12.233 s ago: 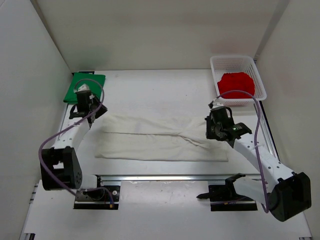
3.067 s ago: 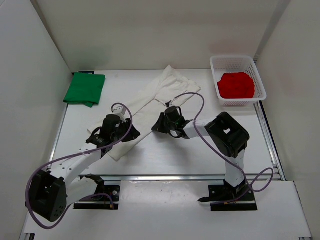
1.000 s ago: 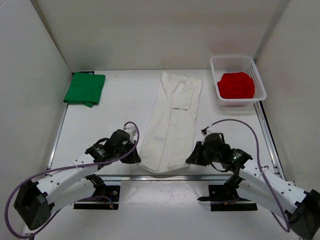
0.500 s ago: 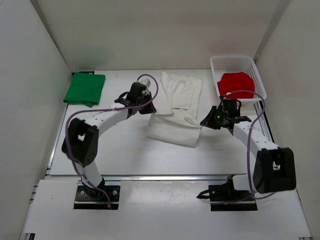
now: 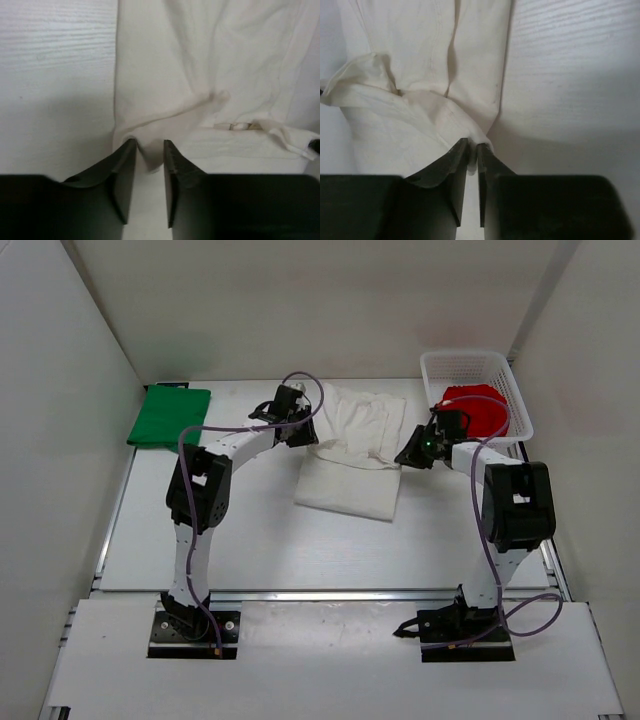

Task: Fold and stack the t-shirts
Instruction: Fold the folded rectangular tshirt in 1/3 of the way, then grab one side of the 2/3 rectangular tshirt with both arms

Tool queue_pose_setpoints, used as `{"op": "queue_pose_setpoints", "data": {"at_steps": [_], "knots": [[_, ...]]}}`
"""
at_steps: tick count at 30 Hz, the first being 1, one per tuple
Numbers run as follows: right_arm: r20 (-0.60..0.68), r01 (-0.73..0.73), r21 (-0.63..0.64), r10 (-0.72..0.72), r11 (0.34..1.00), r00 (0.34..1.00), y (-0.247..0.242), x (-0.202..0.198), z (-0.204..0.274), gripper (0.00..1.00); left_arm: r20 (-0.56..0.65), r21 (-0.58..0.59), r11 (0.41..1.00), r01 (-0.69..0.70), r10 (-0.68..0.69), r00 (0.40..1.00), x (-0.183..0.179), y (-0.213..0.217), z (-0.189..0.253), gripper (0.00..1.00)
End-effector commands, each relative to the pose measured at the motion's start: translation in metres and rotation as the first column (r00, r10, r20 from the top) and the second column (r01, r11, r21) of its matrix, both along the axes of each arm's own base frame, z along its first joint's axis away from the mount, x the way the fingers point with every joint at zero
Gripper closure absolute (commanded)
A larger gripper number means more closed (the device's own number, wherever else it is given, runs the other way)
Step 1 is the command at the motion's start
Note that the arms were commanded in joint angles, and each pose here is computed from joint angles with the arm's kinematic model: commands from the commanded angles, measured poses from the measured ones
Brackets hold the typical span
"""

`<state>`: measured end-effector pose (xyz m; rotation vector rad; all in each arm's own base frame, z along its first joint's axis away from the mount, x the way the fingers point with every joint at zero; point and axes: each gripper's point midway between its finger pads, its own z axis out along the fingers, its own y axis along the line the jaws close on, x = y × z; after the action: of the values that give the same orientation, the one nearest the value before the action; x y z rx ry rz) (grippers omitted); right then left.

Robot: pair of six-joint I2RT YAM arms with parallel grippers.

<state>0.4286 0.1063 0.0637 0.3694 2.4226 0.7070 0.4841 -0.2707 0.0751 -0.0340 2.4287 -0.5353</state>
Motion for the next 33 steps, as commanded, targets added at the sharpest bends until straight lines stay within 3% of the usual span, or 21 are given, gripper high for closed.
{"op": "queue_pose_setpoints", "data": {"at_steps": [1,4,5,7,8,10,12,15,20,26,31,33], "knots": [[0.128,-0.022,-0.004,0.023,1.000,0.992,0.005,0.028,0.030,0.86,0.065,-0.033,0.999,-0.038,0.040,0.997,0.016,0.007,0.035,0.56],[0.164,-0.010,-0.005,0.011,1.000,0.986,0.006,0.029,0.051,0.67,0.121,-0.082,0.996,-0.040,0.049,0.991,0.007,0.013,0.062,0.52],[0.190,0.007,-0.014,-0.004,1.000,0.982,0.003,0.028,0.062,0.56,0.125,-0.090,0.995,-0.049,0.060,0.990,0.001,0.016,0.058,0.53],[0.193,0.035,-0.061,-0.022,0.998,0.981,0.001,0.016,0.063,0.49,0.171,-0.135,0.990,-0.033,0.056,0.984,-0.021,0.012,0.076,0.57],[0.218,0.053,-0.068,-0.037,0.996,0.975,0.003,0.013,0.073,0.48,0.151,-0.135,0.990,-0.027,0.048,0.987,-0.036,0.009,0.060,0.57],[0.218,0.051,-0.062,-0.036,0.997,0.975,0.014,-0.014,0.066,0.55,0.138,-0.172,0.985,-0.002,0.026,0.990,-0.066,0.004,0.044,0.57],[0.230,0.000,-0.043,0.010,0.999,0.973,0.031,-0.031,0.055,0.82,0.092,-0.162,0.987,0.019,-0.004,0.996,-0.088,-0.006,0.022,0.57],[0.171,-0.098,-0.049,0.105,0.994,0.980,0.061,-0.065,0.028,1.00,0.002,-0.169,0.985,0.024,-0.024,1.000,-0.105,-0.006,-0.014,0.60],[0.037,-0.155,-0.052,0.157,0.987,0.987,0.071,-0.108,-0.021,1.00,-0.089,-0.149,0.989,-0.010,-0.003,0.996,-0.141,0.012,-0.055,0.61],[-0.054,-0.179,-0.062,0.175,0.982,0.983,0.070,-0.157,-0.052,1.00,-0.132,-0.150,0.988,-0.044,0.024,0.991,-0.210,0.039,-0.082,0.62],[-0.034,-0.223,-0.051,0.222,0.973,0.975,0.074,-0.185,-0.047,0.99,-0.097,-0.211,0.976,-0.052,0.032,0.995,-0.242,0.055,-0.064,0.55],[0.014,-0.246,-0.022,0.246,0.969,0.969,0.079,-0.188,-0.032,0.92,-0.056,-0.217,0.975,-0.055,0.043,0.997,-0.237,0.064,-0.045,0.49]]}}
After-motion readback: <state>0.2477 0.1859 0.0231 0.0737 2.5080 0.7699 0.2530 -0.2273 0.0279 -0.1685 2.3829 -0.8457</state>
